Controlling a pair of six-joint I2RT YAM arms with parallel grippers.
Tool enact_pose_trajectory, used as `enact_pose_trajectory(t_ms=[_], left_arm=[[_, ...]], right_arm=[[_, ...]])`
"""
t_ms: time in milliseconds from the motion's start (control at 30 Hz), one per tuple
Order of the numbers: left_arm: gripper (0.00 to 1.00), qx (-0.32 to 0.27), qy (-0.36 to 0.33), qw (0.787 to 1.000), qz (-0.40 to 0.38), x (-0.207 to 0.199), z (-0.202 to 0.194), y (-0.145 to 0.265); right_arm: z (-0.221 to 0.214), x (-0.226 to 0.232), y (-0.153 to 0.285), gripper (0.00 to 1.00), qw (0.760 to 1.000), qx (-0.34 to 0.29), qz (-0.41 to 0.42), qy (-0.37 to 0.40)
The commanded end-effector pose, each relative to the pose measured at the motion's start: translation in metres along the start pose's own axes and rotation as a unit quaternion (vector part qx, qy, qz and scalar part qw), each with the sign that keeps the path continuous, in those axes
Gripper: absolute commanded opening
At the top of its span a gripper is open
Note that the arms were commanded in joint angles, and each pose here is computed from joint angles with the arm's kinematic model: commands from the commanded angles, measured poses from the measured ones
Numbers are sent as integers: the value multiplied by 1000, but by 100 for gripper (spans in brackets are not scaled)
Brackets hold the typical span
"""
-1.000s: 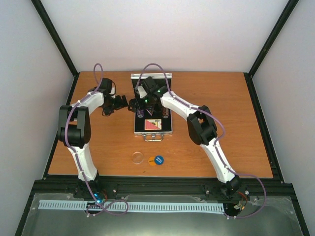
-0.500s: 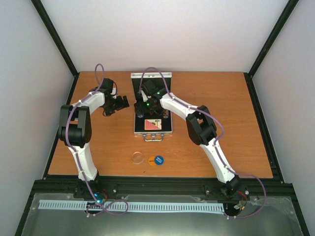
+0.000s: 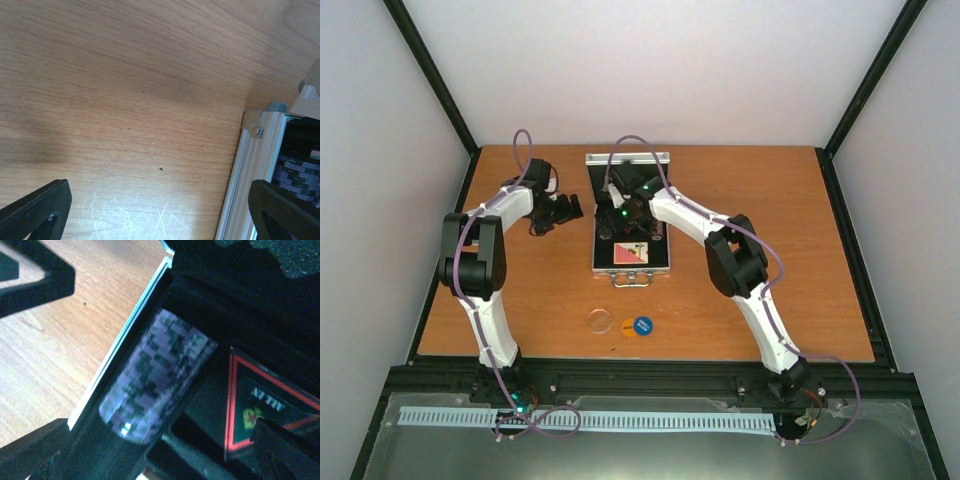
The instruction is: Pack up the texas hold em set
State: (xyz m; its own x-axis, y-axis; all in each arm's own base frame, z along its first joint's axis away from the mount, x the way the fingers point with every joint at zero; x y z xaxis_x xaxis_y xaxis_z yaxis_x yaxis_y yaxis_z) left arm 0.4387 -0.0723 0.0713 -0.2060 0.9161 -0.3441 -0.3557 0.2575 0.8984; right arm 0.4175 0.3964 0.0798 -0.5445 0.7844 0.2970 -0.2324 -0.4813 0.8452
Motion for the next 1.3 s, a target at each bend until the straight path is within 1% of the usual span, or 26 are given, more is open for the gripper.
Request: enact_pose_trajectory(t_ms=[0, 133, 300, 467, 600, 833, 933, 1067, 1267], left_arm=[[100, -11, -9, 1000, -3, -6, 13, 6], [100, -19, -9, 1000, -6, -10, 19, 10], [100, -24, -6, 1000, -17, -18, 29, 13], [100, -33, -2, 999, -29, -25, 37, 19], [100, -31, -2, 999, -36, -30, 36, 21], [100, -21, -10, 999, -37, -32, 17, 21], [100, -19, -11, 999, -35, -30, 8, 22], [100, -17, -14, 999, -27, -25, 3, 23], [100, -33, -19, 999, -14, -23, 14, 31]], right_arm=[[0, 22, 39, 100, 999, -7, 0, 37], [-19, 25, 49, 100, 997, 24, -38, 57], [-43, 16, 59, 100, 994, 53, -75, 67], [-61, 15, 66, 100, 993, 74, -69, 66], [-73, 14, 68, 100, 992, 87, -67, 62], [-86, 15, 83, 100, 992, 90, -68, 62], [-92, 23, 90, 100, 990, 92, -71, 76], [-110, 48, 98, 100, 983, 110, -81, 124], [-141, 99, 107, 100, 973, 122, -60, 188]])
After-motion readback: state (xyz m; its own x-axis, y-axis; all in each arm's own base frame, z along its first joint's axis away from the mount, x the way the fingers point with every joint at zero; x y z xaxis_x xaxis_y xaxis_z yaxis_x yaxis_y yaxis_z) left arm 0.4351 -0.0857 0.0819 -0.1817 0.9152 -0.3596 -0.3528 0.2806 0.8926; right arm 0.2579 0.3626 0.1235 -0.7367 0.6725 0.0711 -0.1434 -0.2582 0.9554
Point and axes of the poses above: each gripper's point midway between its finger pads, its own y axis back along the fingers, its own x axis along the line the jaws close on, z = x × y, the point moved 2 cm from there along y, back along the fingers, and after that the axes turned 2 degrees about -y, right-handed, at the moved point
